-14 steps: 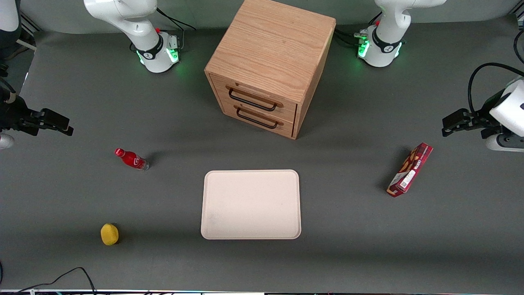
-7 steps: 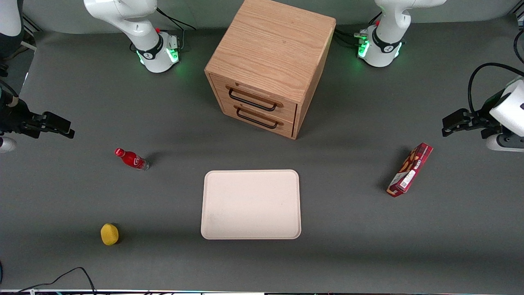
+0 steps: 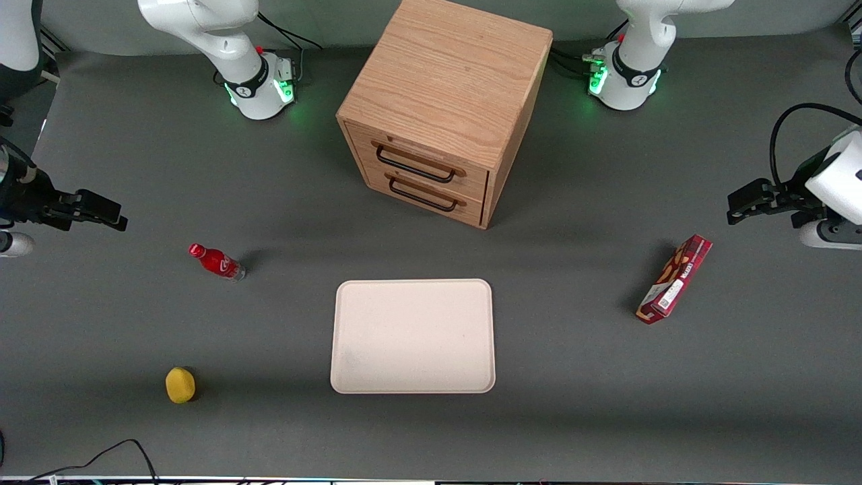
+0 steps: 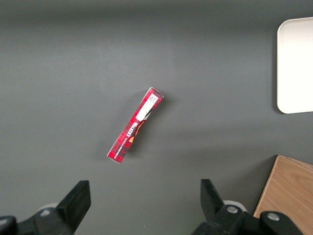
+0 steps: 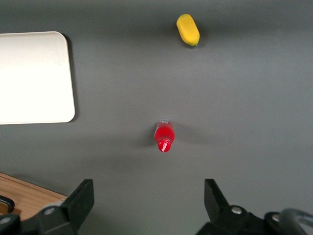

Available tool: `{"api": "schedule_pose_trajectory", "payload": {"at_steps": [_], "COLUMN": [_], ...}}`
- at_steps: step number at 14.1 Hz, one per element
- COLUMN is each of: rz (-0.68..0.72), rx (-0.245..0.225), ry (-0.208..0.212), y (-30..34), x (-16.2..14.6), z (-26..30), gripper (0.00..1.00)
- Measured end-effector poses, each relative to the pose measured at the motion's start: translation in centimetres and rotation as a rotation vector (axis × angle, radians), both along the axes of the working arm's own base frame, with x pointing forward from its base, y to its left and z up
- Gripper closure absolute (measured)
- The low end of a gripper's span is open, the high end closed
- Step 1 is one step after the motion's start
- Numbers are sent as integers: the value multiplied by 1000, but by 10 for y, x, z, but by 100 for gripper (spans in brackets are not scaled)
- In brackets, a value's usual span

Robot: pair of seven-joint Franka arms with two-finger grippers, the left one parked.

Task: Place coke bottle on tray
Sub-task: 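Lower the open right gripper onto the red Coca-Cola bottle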

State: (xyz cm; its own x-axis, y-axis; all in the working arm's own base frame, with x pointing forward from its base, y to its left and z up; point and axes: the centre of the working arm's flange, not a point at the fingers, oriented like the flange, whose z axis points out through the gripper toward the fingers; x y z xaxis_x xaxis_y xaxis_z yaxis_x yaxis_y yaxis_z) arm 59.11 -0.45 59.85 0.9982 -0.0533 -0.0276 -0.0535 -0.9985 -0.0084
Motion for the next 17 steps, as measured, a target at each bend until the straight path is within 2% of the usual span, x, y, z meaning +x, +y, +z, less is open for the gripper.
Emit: {"api": "schedule_pose_trajectory", "payload": {"at_steps": [4, 10, 17], "rz": [-1, 34, 106], "rx": [2, 6, 6], "ry": [-37, -57, -57], "y": [0, 22, 25], "x": [4, -21, -47], "z": [-59, -174, -223], "gripper": [0, 0, 2]}}
